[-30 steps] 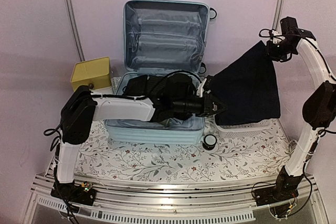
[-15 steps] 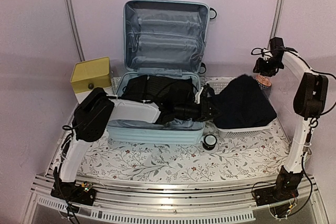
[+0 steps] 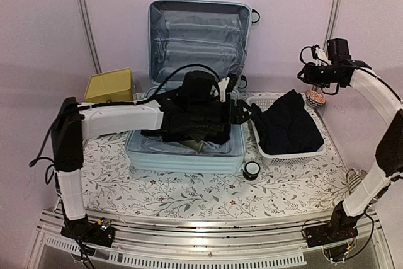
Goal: Open, take out, and arrange the luggage
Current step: Place the clothes in the bin, then adjust the clothes in the bin.
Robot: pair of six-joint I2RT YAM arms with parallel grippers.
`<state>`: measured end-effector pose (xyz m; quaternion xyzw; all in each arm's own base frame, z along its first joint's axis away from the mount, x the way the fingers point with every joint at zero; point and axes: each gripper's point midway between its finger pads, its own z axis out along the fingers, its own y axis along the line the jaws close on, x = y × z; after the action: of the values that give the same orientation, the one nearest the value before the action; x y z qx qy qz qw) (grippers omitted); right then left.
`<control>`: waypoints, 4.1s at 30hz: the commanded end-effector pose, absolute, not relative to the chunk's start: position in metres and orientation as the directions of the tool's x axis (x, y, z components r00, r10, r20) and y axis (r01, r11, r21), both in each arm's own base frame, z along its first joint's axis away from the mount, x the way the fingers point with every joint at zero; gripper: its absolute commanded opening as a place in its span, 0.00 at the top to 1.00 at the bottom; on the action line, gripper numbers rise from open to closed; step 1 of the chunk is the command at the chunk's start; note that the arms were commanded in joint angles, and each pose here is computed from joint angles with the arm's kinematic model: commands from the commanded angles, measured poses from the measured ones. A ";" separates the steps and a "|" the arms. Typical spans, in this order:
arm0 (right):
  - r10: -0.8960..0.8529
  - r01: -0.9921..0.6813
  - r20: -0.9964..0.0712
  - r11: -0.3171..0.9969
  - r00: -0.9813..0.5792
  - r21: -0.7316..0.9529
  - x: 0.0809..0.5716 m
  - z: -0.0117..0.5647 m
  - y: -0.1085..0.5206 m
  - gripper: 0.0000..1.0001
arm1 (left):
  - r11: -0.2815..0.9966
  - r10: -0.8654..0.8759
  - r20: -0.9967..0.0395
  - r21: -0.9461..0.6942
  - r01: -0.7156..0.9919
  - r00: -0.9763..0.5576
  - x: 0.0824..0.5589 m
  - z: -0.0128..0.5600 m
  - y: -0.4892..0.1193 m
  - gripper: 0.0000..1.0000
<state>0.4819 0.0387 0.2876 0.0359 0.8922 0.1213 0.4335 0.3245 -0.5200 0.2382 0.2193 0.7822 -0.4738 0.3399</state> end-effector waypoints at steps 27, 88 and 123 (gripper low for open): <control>0.126 -0.027 -0.517 0.960 -0.847 0.278 0.379 0.076 0.165 0.97 | 0.800 -0.037 -0.827 -0.361 0.480 -0.561 0.321 0.255 -0.277 0.05; -0.027 -0.153 -0.387 0.942 -0.922 0.299 0.350 0.094 0.180 0.98 | 0.851 -0.113 -0.804 -0.382 0.361 -0.584 0.333 0.240 -0.224 0.02; 0.187 0.163 -0.373 0.982 -0.909 0.096 0.375 0.071 0.083 0.98 | 0.851 -0.104 -0.808 -0.375 0.369 -0.581 0.334 0.245 -0.225 0.02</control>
<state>0.3625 0.1792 0.0880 -0.0296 0.9704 0.1291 0.2021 0.3294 -0.2279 0.2353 0.0778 0.8537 -0.2641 0.4420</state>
